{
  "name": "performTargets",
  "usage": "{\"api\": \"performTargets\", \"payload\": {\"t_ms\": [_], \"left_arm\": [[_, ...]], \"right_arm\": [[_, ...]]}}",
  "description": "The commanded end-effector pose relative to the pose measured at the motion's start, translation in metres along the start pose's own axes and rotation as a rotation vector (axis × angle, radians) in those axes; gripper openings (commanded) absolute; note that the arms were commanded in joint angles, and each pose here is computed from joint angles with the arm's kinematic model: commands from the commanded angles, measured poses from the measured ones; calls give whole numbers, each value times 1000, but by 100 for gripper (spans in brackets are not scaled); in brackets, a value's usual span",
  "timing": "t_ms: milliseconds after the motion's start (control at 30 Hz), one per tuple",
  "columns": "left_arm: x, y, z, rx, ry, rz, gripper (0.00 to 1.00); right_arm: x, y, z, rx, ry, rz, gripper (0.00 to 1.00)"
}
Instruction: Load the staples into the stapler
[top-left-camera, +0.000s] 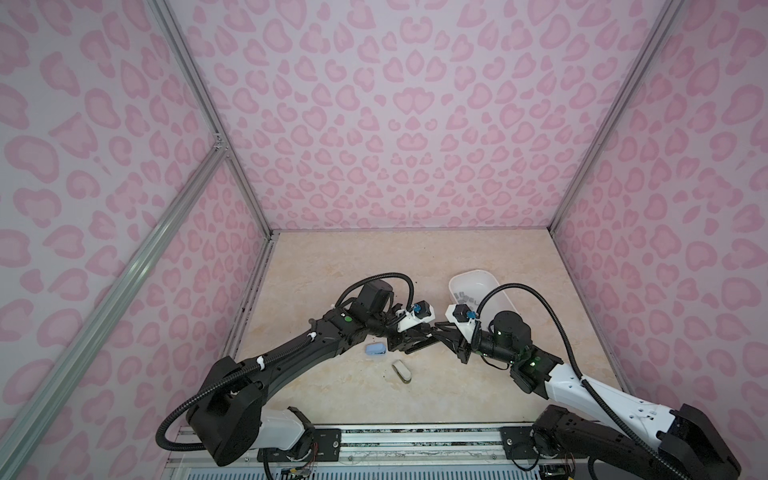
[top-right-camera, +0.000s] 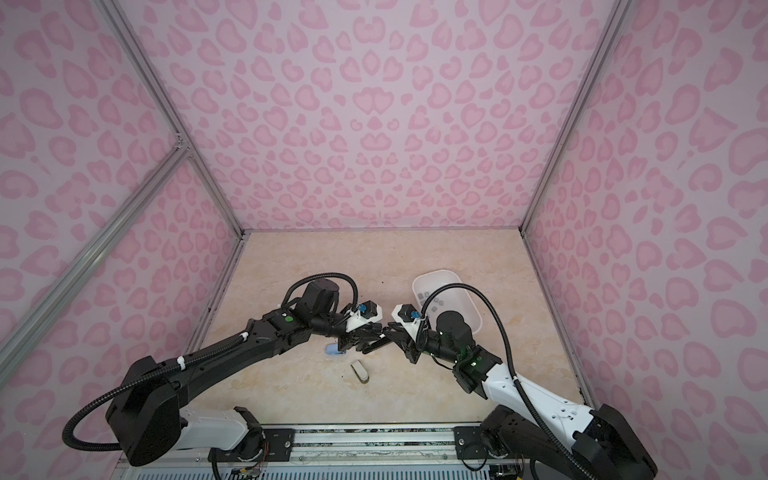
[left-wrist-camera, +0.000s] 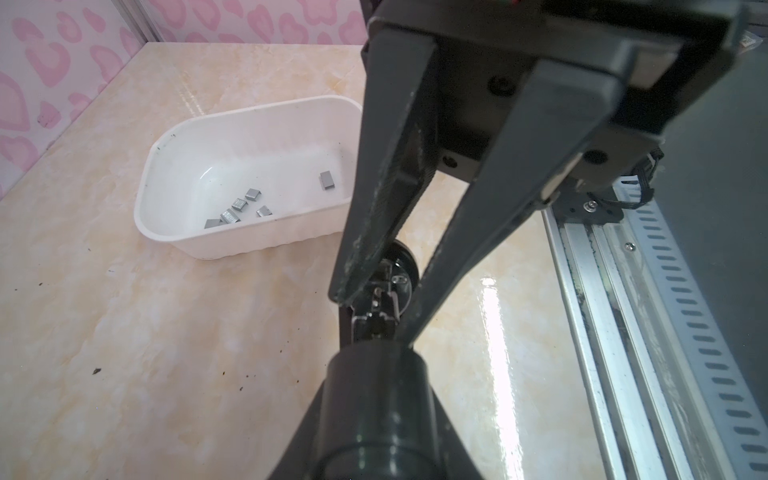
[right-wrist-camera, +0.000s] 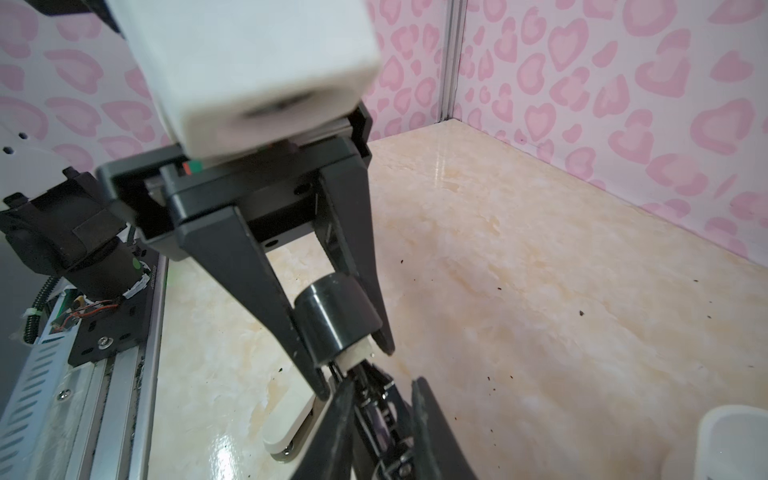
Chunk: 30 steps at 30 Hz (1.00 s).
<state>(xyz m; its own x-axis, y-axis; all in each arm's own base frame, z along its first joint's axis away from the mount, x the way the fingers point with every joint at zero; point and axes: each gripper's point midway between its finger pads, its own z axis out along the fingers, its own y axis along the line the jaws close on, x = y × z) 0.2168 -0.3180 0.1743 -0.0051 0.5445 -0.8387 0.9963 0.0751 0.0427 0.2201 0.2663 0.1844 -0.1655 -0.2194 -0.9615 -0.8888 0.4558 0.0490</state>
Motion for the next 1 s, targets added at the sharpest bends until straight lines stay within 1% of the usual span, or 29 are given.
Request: {"api": "performTargets", "payload": {"t_ms": [0, 100, 200, 400, 500, 600, 667, 767, 867, 967], "left_arm": [[-28, -3, -9, 20, -101, 78, 4], [-32, -9, -13, 43, -114, 84, 4], [-32, -14, -15, 58, -125, 96, 4], [-32, -14, -19, 37, -124, 107, 4], [-33, -11, -19, 26, -122, 112, 4], [-36, -10, -21, 22, -118, 115, 4], [-38, -11, -24, 26, -121, 129, 4], [-40, -14, -30, 45, -134, 158, 4], [-40, -13, -38, 46, -129, 161, 4], [-44, -18, -44, 70, -152, 177, 4]], "right_arm": [[18, 2, 1, -14, 56, 6, 26], [26, 5, 3, -34, 82, 12, 31], [30, 4, 5, -31, 95, 17, 34], [32, 5, 6, -43, 112, 20, 34], [37, 7, 5, -49, 130, 39, 37], [41, 15, 6, -83, 156, 75, 38], [46, 20, 6, -80, 173, 81, 38], [48, 29, 5, -105, 165, 77, 39], [44, 33, 4, -121, 139, 77, 40], [42, 35, 5, -132, 130, 78, 40]]}}
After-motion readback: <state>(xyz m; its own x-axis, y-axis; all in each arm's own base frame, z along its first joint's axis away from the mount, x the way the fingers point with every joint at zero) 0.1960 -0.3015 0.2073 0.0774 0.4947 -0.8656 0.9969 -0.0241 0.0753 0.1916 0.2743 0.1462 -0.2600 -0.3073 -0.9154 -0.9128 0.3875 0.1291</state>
